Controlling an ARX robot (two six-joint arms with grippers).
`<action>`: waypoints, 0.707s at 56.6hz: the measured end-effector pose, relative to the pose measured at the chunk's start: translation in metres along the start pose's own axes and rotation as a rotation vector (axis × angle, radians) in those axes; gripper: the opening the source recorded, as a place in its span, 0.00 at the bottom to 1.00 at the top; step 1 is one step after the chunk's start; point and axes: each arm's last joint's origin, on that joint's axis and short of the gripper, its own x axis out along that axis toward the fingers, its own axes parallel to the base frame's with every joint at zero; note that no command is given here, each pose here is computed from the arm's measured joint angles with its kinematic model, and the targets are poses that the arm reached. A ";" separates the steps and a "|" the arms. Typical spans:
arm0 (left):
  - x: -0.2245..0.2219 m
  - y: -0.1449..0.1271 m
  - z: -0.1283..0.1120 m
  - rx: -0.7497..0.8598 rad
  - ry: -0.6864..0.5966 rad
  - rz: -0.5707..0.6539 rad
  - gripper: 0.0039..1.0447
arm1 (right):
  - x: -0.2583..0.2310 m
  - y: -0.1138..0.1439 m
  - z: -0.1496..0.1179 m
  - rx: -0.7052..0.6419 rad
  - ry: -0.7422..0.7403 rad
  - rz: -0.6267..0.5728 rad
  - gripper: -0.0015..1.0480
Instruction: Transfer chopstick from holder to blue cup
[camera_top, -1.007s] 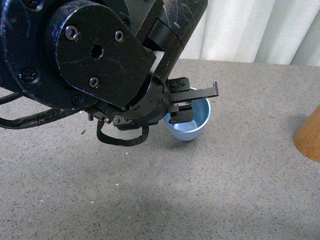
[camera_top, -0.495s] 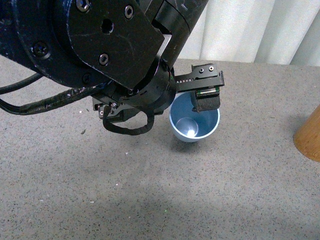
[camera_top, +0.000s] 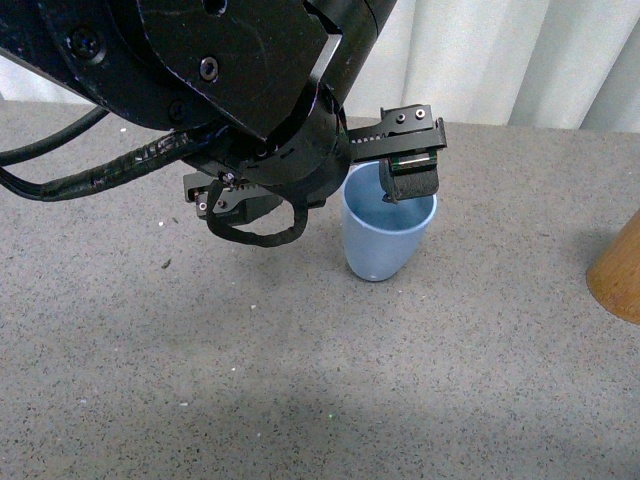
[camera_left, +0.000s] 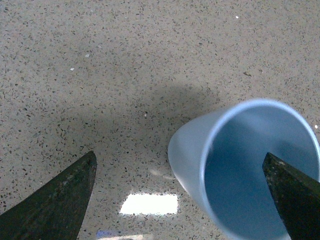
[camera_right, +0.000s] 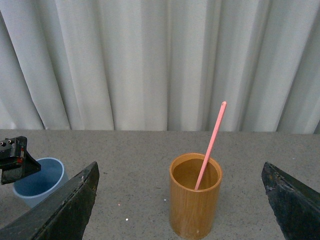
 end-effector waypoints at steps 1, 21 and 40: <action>0.000 0.000 0.000 -0.001 0.000 0.001 0.94 | 0.000 0.000 0.000 0.000 0.000 0.000 0.91; -0.007 0.011 0.008 -0.042 -0.041 0.002 0.94 | 0.000 0.000 0.000 0.000 0.000 0.000 0.91; -0.097 0.151 -0.014 0.185 -0.844 0.058 0.35 | 0.000 0.000 0.000 0.000 0.000 0.000 0.91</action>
